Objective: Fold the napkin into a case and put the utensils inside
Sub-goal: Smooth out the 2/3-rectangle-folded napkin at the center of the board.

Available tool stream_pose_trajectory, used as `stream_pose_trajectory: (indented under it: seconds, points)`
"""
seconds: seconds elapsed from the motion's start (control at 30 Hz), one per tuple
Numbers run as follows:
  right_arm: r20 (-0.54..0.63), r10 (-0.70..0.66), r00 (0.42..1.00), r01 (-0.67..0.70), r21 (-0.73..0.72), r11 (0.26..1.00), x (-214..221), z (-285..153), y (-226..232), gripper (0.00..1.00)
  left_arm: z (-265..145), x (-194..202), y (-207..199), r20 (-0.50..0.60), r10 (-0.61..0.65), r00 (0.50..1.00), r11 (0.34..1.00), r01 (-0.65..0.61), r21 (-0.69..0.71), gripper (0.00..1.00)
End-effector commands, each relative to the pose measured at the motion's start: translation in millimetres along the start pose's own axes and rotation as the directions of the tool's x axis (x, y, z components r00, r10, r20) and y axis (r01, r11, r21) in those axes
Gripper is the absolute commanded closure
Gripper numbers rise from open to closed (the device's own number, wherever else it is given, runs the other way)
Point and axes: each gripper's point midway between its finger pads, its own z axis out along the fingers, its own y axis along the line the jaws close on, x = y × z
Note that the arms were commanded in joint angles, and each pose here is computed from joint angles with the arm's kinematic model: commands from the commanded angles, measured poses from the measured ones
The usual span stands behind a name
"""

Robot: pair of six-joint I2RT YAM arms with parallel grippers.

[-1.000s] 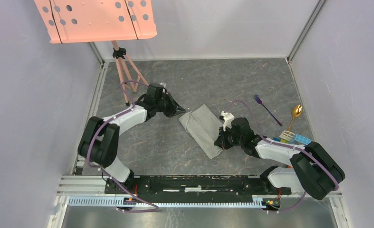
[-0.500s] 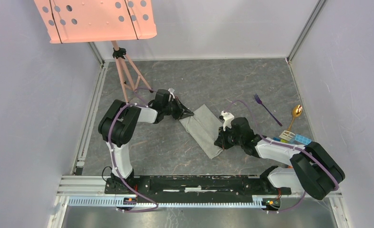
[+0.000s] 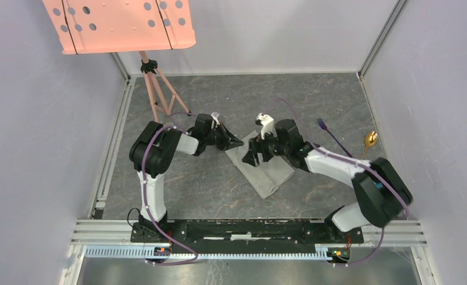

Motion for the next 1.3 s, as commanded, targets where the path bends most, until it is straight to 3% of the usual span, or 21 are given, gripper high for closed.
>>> stream_pose_trajectory:
  seconds: [0.0,0.2,0.6,1.27]
  points:
    - [0.068,-0.045,0.997,0.068,-0.387,0.92,-34.5,29.1,67.2,0.16,5.6,-4.5,29.1,0.023,-0.03,0.999,0.996,0.031,-0.084,0.98]
    - [0.101,-0.095,0.99,0.136,-0.581,0.802,-43.0,63.9,94.8,0.17,6.1,-2.8,35.6,0.019,-0.04,0.999,0.994,0.041,-0.099,0.98]
    - [-0.073,-0.04,0.996,-0.009,-0.574,0.819,13.8,97.2,71.7,0.22,6.7,-0.4,43.0,0.005,-0.048,0.999,0.991,0.049,-0.123,0.98]
    - [-0.161,0.086,0.983,-0.165,-0.587,0.792,105.2,3.0,76.4,0.21,7.3,-0.1,58.8,-0.021,-0.062,0.998,0.983,0.058,-0.177,0.98]
